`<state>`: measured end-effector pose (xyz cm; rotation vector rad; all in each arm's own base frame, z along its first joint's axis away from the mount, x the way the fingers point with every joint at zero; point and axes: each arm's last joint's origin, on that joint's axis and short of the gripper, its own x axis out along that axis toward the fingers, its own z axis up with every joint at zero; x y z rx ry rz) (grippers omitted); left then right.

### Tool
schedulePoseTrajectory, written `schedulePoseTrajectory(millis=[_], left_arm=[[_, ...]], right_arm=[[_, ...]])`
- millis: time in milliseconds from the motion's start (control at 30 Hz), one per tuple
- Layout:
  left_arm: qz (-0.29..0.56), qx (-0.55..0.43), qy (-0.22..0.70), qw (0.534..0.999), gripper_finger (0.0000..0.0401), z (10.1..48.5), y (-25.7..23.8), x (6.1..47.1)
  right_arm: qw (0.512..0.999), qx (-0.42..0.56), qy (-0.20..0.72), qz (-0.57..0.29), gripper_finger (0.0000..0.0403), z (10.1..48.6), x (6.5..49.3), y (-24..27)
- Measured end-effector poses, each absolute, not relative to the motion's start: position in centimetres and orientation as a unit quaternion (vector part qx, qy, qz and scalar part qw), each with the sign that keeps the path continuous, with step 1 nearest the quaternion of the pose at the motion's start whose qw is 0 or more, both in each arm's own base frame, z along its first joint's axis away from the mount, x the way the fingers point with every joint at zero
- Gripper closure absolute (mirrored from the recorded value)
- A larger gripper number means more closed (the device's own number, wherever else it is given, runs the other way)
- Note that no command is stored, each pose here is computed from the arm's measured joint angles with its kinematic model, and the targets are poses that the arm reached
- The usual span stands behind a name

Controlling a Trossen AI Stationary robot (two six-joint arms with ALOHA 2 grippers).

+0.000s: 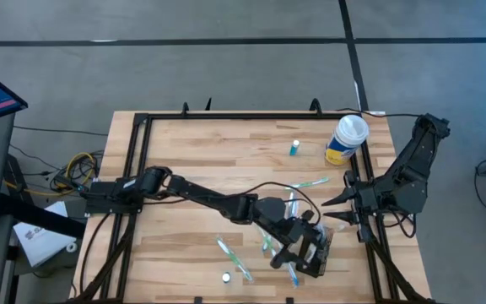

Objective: Pick & Place toothbrushing station
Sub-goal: Put the green toothbrush into the black wire organizer

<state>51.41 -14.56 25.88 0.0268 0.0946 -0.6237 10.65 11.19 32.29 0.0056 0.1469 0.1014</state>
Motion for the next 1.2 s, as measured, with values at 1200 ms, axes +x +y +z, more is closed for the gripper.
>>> schedulePoseTrajectory(millis=[1200], left_arm=[[-0.031,-0.039,0.327,0.944,0.0225,16.0,-6.8,37.4]], right_arm=[[0.996,0.004,0.073,0.05,0.03,32.3,10.7,11.2]])
